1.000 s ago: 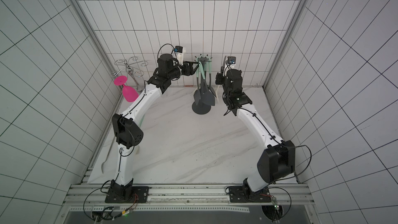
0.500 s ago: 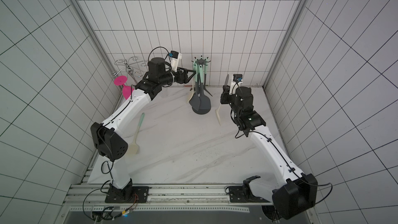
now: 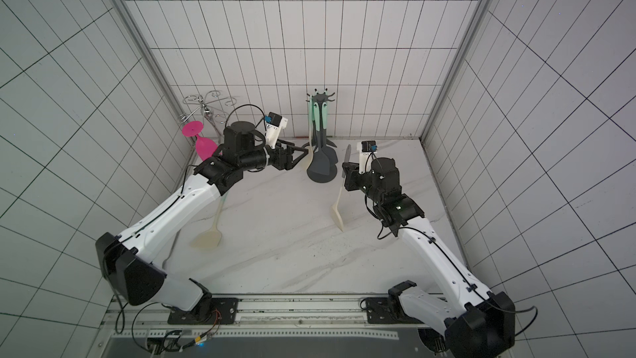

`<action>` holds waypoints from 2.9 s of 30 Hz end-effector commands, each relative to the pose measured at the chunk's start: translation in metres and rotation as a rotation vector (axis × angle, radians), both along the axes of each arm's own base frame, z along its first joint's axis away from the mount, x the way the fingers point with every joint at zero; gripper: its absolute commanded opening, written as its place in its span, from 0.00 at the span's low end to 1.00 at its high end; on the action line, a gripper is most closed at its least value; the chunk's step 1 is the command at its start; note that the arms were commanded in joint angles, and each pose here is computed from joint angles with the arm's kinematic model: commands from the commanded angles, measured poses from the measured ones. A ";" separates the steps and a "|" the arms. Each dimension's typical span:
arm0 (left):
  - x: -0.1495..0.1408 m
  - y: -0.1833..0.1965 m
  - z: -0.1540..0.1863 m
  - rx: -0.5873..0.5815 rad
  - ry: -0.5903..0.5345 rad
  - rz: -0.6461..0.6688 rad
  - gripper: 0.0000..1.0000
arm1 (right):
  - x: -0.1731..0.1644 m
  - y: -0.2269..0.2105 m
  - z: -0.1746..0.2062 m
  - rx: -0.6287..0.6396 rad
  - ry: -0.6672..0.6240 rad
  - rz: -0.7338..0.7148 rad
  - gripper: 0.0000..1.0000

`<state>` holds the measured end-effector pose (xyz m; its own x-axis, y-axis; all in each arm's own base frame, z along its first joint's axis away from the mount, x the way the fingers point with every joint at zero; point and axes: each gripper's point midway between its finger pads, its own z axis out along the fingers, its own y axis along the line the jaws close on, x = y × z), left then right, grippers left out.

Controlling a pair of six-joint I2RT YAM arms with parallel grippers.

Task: Take the spatula off the kitchen utensil rack
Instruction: Place the spatula at the center of the board.

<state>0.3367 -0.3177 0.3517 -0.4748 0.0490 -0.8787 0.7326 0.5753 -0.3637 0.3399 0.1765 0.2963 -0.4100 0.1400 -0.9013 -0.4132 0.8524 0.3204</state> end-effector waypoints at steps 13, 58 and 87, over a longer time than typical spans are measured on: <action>-0.012 -0.022 -0.009 -0.179 0.171 0.255 0.64 | -0.040 0.054 -0.008 -0.071 -0.107 0.159 0.00; -0.041 0.044 -0.003 -0.212 0.099 -0.251 0.00 | -0.081 0.103 -0.046 -0.072 0.269 0.398 0.37; -0.013 0.070 -0.029 -0.203 0.188 -0.046 0.00 | -0.088 0.148 -0.056 -0.170 0.258 0.357 0.47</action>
<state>0.3229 -0.2550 0.3161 -0.6551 -0.0705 -0.7522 0.6618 0.4266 -0.6164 0.2422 0.3333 0.2207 -0.6343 -0.2564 -0.7294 -0.6630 0.6657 0.3425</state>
